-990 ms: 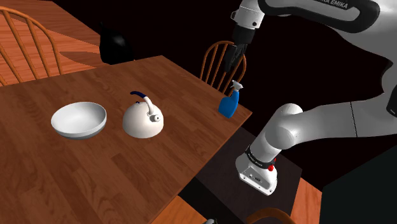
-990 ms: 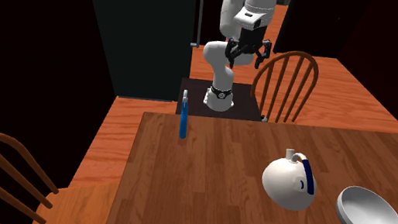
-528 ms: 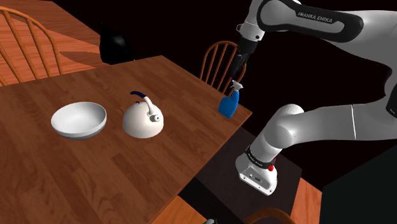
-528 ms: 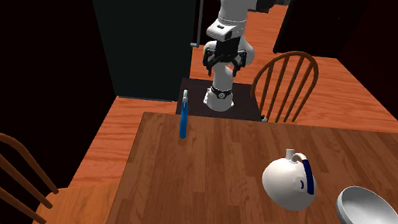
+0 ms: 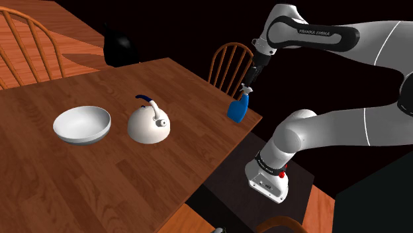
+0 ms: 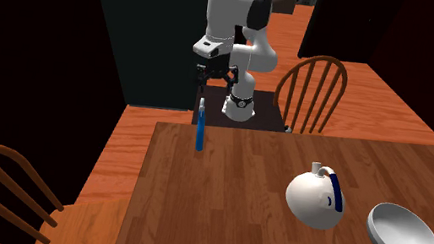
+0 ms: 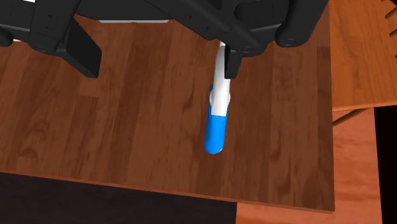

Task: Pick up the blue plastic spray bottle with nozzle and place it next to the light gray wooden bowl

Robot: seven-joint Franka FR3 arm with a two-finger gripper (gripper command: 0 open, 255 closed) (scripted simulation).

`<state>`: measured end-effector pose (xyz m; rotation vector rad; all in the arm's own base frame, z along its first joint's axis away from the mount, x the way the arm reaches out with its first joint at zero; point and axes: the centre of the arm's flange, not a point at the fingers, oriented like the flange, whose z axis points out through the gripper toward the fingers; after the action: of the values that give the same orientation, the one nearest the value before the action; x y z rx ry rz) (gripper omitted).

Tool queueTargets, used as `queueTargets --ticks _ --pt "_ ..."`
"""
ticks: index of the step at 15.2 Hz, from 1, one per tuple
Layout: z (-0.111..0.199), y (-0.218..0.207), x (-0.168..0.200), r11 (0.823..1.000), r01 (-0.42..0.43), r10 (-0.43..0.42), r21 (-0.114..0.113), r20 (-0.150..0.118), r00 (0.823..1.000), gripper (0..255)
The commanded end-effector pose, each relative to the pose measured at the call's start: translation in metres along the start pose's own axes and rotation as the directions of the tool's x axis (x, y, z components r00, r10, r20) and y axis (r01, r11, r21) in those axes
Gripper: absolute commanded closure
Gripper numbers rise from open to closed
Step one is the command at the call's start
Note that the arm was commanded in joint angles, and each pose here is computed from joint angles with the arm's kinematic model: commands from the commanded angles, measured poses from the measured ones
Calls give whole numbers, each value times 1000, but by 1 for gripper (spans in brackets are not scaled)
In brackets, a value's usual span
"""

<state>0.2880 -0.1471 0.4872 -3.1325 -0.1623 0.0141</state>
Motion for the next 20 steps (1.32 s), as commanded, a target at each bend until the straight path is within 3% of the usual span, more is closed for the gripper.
queueTargets --ticks 1,3,10,18,19,20 --pt "14 24 -3 1000 0 0 -3 -4 1000 0" --pt "26 43 -6 1000 -2 2 -5 -8 1000 0" --pt "63 43 -6 1000 -2 2 -5 -8 1000 0" --pt "66 43 -6 1000 -2 2 -5 -8 1000 0" --pt "66 43 -6 1000 -2 2 -5 -8 1000 255" --pt "66 43 -6 1000 -2 2 -5 -8 1000 255"
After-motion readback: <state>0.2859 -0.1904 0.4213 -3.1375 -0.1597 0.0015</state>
